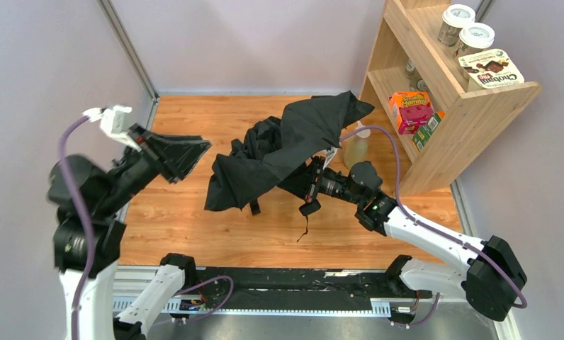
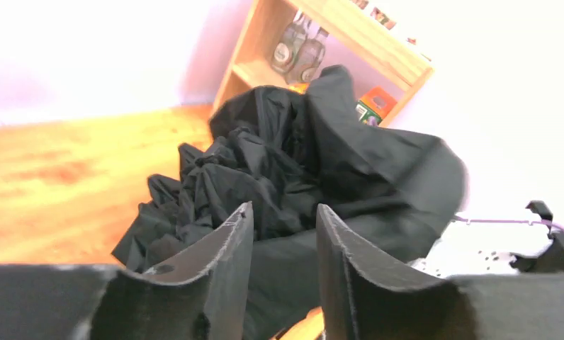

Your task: Put away the umbrella

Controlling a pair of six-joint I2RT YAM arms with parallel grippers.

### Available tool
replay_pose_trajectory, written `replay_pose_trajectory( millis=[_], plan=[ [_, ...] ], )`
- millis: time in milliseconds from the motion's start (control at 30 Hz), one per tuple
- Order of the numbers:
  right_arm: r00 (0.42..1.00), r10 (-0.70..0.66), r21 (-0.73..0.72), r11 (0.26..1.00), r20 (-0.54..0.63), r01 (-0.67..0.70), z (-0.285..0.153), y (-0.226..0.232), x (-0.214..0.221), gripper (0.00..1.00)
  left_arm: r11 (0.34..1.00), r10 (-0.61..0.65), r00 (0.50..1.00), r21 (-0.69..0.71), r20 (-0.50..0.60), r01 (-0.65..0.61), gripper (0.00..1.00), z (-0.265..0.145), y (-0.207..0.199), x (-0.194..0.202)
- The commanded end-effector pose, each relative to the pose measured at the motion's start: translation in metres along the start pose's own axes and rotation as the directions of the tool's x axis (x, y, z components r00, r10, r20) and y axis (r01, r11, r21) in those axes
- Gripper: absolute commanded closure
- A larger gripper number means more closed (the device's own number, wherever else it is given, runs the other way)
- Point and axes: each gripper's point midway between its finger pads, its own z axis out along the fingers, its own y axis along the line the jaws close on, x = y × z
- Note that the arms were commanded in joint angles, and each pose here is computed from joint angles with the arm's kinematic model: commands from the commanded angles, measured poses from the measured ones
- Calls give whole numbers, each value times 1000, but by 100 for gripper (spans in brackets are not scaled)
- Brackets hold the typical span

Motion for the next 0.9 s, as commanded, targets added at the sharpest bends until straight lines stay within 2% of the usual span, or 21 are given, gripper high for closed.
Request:
replay_pose_trajectory(
  millis=[0, 33, 100, 200, 333, 500, 533, 667, 767, 867],
  plan=[
    [988, -36, 21, 999, 149, 33, 5, -3, -44, 100, 999, 40, 999, 14, -35, -39, 64, -16, -13, 3],
    [987, -32, 27, 999, 155, 28, 6, -5, -47, 100, 999, 22, 998, 45, -66, -19, 72, -13, -16, 9],
    [983, -13, 23, 1000, 181, 9, 5, -8, -55, 100, 995, -9, 991, 94, -135, 22, 77, -12, -20, 24],
    [985, 2, 6, 1000, 172, -3, 9, -6, -60, 100, 997, 0, 991, 81, -135, 11, 78, -18, -13, 38],
    [990, -5, -38, 999, 138, 11, 12, 0, -56, 100, 980, -94, 977, 156, -193, 125, 79, -4, -11, 58],
    [995, -11, -47, 999, 100, 16, 14, 1, -46, 100, 931, -202, 963, 270, -180, 246, 79, 25, -9, 59],
    [995, -16, -63, 998, 96, 22, 15, 5, -43, 100, 918, -220, 951, 284, -216, 277, 79, 34, -8, 66],
    [995, -62, -185, 980, 79, 76, 23, 40, -36, 100, 928, -195, 923, 241, -331, 283, 81, 73, -4, 102],
    [993, -90, -269, 957, 77, 107, 23, 61, -29, 100, 937, -230, 893, 160, -386, 311, 83, 102, 21, 129],
    [990, -93, -254, 960, 109, 118, 18, 59, -34, 100, 959, -199, 899, 110, -391, 260, 83, 106, 36, 138]
  ],
)
